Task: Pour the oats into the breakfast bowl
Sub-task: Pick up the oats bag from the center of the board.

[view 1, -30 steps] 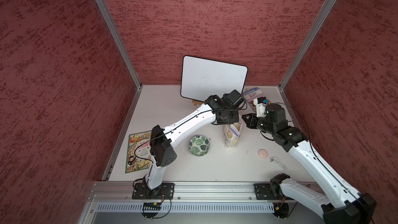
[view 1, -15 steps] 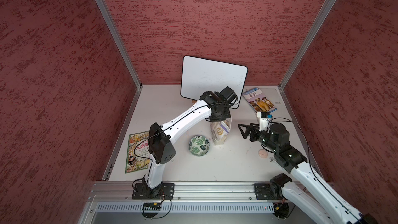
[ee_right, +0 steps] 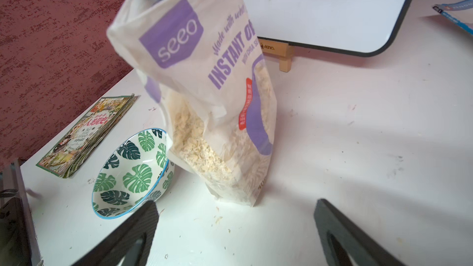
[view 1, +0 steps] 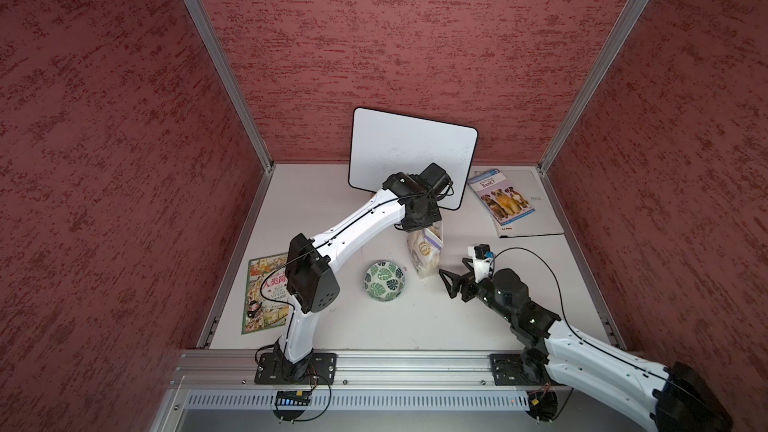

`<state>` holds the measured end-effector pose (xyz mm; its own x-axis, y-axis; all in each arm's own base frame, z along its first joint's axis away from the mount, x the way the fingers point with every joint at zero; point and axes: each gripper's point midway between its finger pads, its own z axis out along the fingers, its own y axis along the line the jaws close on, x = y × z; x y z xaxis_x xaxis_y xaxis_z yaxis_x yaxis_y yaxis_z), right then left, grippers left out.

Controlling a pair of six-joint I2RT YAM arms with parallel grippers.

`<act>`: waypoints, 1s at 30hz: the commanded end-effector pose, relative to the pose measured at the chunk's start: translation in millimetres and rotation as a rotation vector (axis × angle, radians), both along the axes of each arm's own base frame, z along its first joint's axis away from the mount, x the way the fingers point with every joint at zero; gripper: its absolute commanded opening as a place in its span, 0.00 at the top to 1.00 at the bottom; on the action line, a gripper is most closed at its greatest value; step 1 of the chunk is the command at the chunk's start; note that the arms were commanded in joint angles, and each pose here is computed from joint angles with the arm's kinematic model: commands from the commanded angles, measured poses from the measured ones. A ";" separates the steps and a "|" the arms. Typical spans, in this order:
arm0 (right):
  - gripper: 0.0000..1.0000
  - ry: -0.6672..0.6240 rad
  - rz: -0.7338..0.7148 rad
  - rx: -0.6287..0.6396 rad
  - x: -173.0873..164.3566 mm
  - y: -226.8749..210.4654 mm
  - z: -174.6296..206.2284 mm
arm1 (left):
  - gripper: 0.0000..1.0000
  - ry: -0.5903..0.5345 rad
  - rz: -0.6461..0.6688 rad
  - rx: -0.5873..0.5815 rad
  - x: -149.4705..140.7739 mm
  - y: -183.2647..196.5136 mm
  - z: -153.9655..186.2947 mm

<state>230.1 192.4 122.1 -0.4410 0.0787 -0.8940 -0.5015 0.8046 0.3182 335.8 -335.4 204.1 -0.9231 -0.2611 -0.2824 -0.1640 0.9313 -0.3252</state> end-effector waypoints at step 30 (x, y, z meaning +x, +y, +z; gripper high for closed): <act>0.02 -0.325 -0.120 -0.113 61.8 78.0 -24.1 | 1.00 0.039 0.051 -0.118 8.5 -5.5 5.9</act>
